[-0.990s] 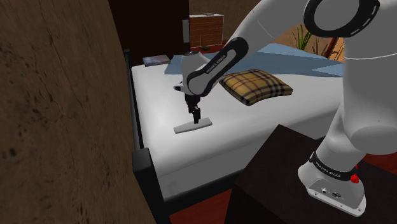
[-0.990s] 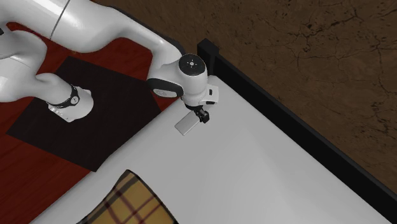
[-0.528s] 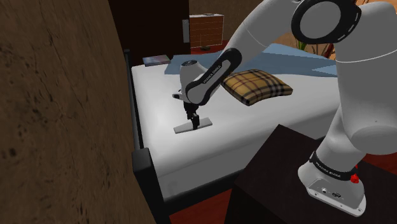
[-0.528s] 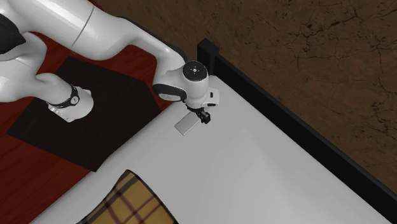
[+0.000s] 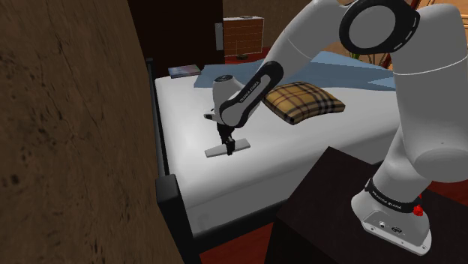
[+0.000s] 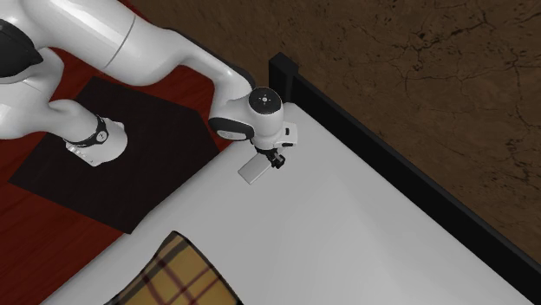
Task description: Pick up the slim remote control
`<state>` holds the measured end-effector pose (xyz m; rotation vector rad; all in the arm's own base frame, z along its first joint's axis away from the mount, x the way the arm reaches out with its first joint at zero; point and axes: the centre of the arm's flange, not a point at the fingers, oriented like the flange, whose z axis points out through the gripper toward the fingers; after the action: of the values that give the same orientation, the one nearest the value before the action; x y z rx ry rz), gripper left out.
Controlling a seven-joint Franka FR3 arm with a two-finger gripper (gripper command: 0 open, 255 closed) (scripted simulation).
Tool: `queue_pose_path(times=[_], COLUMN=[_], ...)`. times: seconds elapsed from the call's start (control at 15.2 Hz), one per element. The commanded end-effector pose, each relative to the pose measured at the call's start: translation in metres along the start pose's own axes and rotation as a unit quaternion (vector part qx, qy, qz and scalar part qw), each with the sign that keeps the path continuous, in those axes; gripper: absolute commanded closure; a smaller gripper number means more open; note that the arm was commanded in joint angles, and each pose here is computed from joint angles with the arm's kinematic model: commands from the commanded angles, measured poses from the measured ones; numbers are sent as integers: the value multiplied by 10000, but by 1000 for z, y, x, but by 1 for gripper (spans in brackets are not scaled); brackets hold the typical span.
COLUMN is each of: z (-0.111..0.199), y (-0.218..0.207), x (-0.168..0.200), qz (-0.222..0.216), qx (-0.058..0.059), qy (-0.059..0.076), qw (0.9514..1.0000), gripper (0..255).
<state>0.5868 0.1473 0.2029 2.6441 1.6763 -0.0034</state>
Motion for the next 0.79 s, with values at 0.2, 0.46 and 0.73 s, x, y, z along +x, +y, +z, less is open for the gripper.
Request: queue_pose_path(times=[0.2,0.46,0.73], z=[0,-16,-37], y=[0,1,1], x=[0,0,0], qz=[-1,-1,-1], qx=[1,1,1], qy=[0,0,0], qw=[10000,10000,10000], gripper=[255,255,255])
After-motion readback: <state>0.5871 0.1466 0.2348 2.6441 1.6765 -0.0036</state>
